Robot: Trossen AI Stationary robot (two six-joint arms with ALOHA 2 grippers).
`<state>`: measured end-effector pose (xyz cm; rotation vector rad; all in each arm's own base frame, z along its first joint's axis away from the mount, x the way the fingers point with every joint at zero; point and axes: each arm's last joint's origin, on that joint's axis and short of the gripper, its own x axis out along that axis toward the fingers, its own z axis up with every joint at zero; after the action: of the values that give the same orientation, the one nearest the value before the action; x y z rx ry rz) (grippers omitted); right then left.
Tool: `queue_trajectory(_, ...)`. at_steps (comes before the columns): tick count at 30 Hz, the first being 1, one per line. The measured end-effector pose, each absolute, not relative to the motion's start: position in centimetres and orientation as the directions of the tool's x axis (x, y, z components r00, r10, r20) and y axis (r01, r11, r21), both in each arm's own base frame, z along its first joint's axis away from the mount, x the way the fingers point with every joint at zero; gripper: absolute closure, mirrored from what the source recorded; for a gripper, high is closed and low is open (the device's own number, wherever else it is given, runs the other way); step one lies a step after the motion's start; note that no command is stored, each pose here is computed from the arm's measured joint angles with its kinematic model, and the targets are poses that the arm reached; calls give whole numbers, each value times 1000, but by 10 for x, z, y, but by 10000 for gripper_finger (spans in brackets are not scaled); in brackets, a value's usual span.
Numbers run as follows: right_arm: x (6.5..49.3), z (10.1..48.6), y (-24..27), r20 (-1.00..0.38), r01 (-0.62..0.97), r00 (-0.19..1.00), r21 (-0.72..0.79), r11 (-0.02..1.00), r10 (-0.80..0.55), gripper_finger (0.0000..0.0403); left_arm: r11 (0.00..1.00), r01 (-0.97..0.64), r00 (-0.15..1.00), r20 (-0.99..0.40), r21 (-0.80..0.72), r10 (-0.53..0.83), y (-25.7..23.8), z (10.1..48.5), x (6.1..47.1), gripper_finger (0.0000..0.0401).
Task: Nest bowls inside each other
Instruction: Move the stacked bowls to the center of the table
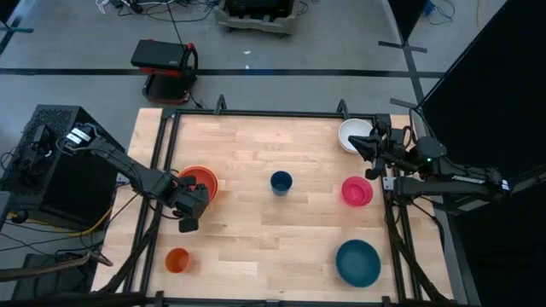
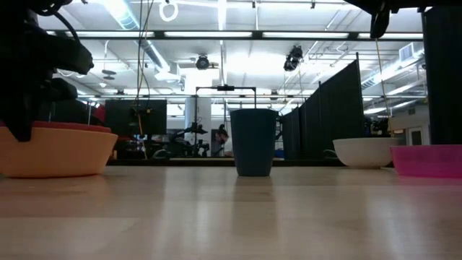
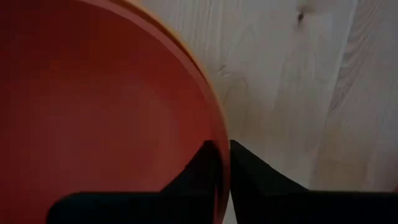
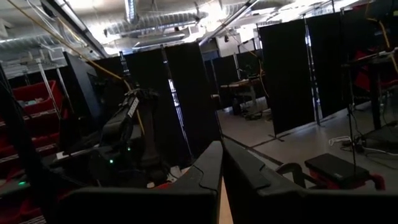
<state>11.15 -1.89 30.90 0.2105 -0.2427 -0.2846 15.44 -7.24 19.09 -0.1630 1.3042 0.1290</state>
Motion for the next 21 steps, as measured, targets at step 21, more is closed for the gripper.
queue_trajectory(21,163,283,-21,-157,218,972,319,922,-175,403,995,-97,340,-940,-25,10,-68,227,204,401)
